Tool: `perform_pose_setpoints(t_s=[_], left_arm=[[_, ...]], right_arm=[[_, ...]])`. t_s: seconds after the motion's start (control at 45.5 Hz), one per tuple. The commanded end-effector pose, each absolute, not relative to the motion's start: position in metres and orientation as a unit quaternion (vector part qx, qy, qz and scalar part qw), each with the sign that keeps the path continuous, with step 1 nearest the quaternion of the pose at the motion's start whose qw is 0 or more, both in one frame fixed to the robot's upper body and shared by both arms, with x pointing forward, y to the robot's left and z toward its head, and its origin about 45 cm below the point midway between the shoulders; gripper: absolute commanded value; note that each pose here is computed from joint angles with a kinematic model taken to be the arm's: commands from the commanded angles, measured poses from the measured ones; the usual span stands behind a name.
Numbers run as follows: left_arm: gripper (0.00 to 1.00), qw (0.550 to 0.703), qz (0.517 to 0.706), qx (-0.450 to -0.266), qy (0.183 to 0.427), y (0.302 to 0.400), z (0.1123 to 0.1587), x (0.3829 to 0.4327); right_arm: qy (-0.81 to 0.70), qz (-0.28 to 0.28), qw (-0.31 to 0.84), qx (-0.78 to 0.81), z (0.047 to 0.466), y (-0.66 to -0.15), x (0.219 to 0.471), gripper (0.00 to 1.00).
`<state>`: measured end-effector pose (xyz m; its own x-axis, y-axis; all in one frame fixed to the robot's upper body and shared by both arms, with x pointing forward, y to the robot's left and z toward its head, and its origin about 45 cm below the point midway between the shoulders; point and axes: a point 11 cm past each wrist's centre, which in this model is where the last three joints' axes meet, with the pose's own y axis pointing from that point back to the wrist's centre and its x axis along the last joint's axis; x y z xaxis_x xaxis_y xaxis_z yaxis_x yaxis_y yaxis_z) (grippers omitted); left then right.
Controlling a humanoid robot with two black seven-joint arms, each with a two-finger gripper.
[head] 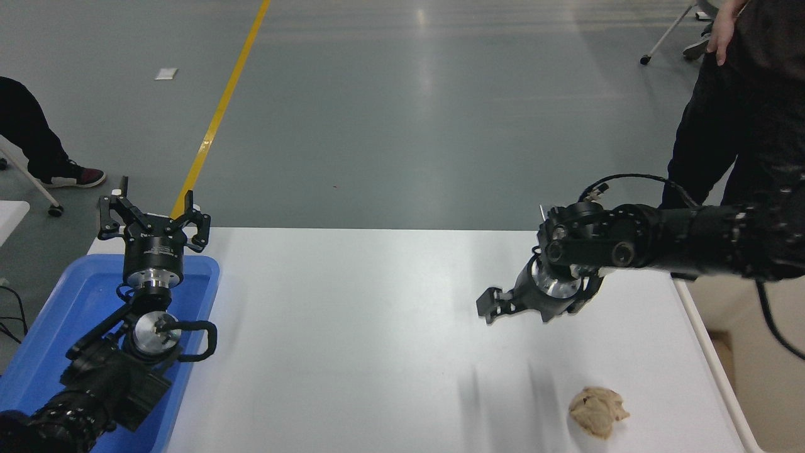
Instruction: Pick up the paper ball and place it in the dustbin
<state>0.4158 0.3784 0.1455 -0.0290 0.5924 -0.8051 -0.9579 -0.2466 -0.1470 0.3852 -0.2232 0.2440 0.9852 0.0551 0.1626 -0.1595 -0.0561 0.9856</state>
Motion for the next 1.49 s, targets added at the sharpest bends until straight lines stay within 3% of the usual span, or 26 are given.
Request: perform_pose_setpoints(t_s=[0.0,0.374,0.681,0.901,1.077,1.473], left_arm=[[0.99,0.570,0.680,-0.401,0.228,0.3786,0.1456,0.4159],[0.99,0.570,0.680,-0.401,0.228,0.3786,0.1456,0.4159],[0.99,0.570,0.680,-0.401,0.228,0.3786,0.1456,0.4159],[0.99,0.570,0.681,-0.400,0.228,0.3787,0.1449,0.4153],[0.99,0.571,0.680,-0.400,0.228,0.3783,0.1455,0.4158],[0.99,0.571,0.680,-0.400,0.228,0.3783,0.1455,0.4158]], right_arm=[[-0.062,0.093,0.664,0.739,0.358,-0.262,0.373,1.00],[-0.085,0.127,0.709,0.688,0.421,-0.312,0.330,1.00],[-0.086,0.095,0.731,0.671,0.413,-0.334,0.318,1.00],[-0.052,0.006,0.715,0.697,0.362,-0.356,0.276,1.00],[-0.074,-0.032,0.713,0.696,0.314,-0.374,0.266,0.98],[-0.082,-0.034,0.691,0.717,0.208,-0.374,0.259,0.99]])
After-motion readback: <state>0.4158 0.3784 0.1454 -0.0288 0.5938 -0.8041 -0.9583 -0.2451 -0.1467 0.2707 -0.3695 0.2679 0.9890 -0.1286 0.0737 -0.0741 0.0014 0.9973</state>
